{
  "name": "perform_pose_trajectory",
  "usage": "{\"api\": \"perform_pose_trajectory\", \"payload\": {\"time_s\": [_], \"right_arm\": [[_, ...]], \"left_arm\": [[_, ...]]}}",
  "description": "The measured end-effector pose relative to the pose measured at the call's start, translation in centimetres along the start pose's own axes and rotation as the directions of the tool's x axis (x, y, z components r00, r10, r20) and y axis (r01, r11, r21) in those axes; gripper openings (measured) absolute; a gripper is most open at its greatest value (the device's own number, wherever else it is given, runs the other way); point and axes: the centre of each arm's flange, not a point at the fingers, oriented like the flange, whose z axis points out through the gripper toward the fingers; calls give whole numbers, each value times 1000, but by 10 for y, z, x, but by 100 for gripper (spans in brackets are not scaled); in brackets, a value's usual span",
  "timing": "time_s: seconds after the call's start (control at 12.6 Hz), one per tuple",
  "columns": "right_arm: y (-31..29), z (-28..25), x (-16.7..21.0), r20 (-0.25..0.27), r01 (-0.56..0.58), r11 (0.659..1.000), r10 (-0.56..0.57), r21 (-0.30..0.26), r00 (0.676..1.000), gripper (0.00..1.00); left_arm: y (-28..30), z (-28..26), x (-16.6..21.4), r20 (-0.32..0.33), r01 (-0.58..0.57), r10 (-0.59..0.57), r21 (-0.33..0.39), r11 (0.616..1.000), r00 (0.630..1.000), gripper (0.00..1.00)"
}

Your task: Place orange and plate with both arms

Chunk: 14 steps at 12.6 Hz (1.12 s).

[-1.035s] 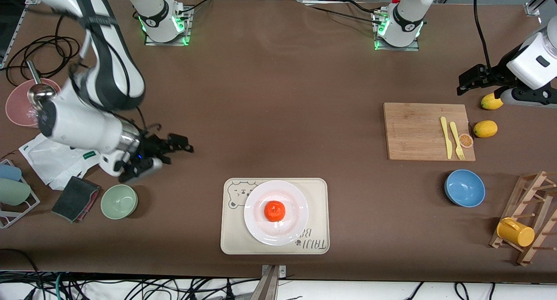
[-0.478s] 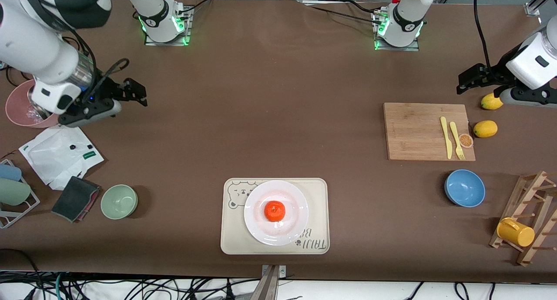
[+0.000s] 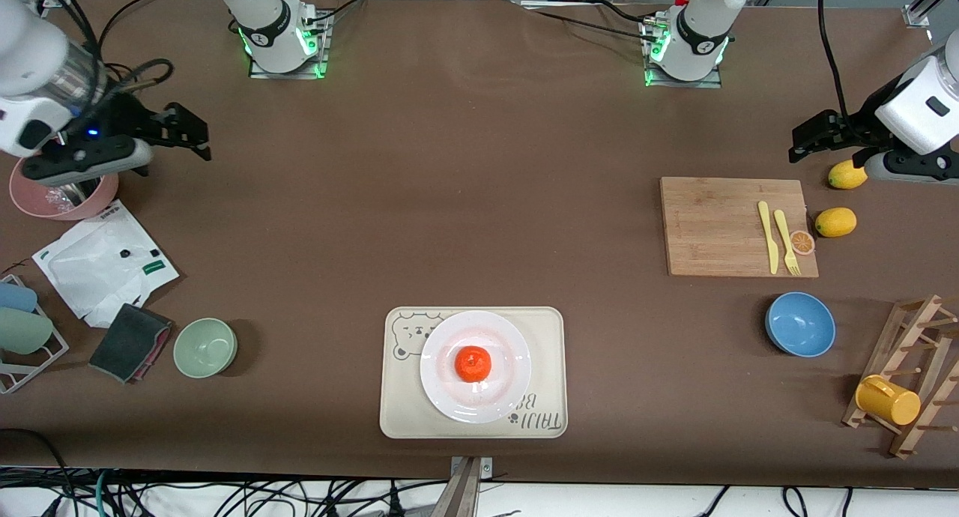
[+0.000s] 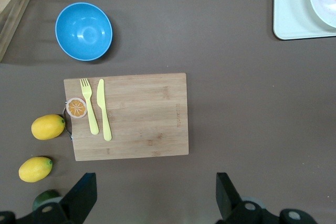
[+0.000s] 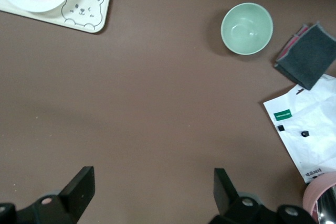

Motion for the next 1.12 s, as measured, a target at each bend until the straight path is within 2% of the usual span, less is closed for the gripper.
{"api": "perform_pose_trajectory", "payload": {"time_s": [1.12], "right_arm": [[10, 8, 5, 23, -14, 1000, 14, -19, 1000, 100]], "left_arm": [[0, 0, 0, 0, 0, 0, 0, 1000, 1000, 100]]}}
